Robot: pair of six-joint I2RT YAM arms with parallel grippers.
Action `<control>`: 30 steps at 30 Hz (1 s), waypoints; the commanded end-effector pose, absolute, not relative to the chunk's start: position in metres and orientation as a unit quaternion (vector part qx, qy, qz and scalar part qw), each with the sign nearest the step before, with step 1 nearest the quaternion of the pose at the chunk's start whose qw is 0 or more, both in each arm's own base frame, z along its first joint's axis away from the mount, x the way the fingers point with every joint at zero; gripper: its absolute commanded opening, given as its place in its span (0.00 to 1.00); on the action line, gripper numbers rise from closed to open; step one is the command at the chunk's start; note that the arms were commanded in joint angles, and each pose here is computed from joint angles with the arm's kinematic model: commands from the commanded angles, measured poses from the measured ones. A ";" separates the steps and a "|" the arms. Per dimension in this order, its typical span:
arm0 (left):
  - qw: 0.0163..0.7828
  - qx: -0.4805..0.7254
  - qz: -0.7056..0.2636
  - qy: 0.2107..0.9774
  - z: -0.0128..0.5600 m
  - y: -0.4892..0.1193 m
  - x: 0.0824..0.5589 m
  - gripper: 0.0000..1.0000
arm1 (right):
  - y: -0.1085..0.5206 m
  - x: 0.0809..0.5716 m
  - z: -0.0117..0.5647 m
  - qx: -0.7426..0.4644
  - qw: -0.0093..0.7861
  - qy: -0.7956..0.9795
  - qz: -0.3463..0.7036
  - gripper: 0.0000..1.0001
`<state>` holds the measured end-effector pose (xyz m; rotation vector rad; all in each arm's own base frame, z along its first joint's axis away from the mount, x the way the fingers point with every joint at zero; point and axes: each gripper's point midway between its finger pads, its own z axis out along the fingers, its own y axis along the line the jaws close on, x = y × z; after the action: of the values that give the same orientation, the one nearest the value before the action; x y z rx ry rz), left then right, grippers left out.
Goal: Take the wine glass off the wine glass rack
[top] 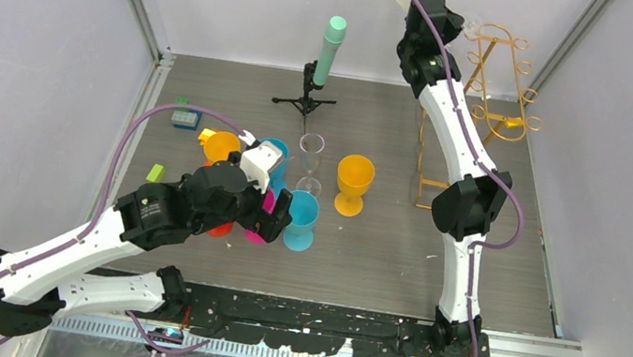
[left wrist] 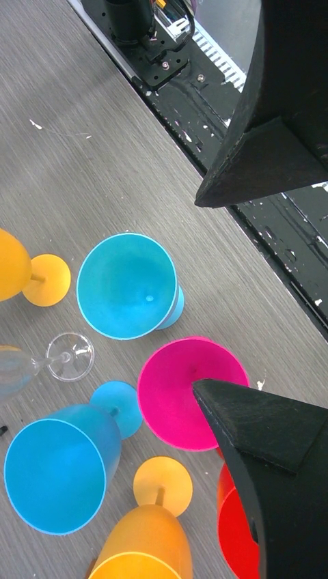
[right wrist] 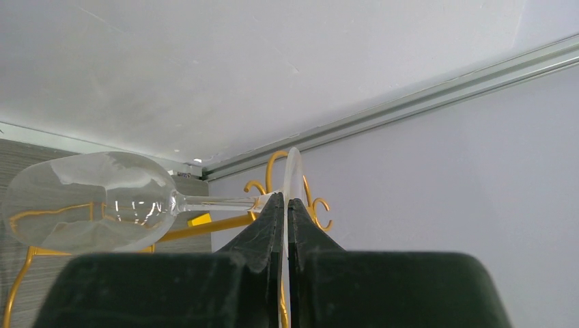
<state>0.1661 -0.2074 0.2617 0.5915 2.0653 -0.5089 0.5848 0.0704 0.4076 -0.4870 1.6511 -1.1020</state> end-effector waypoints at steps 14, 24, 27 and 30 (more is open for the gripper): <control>0.472 0.229 -0.210 0.825 0.273 -0.209 0.172 1.00 | 0.069 0.562 0.461 -0.176 0.563 0.661 -0.464 0.00; 0.482 0.219 -0.210 0.822 0.278 -0.206 0.174 1.00 | 0.092 0.554 0.458 -0.204 0.564 0.656 -0.458 0.00; 0.489 0.214 -0.211 0.819 0.283 -0.205 0.175 1.00 | 0.104 0.548 0.461 -0.213 0.568 0.652 -0.455 0.00; 0.493 0.211 -0.214 0.817 0.286 -0.204 0.175 1.00 | 0.113 0.541 0.461 -0.226 0.566 0.649 -0.456 0.00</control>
<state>0.1696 -0.2036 0.2636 0.5692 2.0559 -0.4850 0.5762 0.1118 0.3896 -0.6383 1.6447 -1.0999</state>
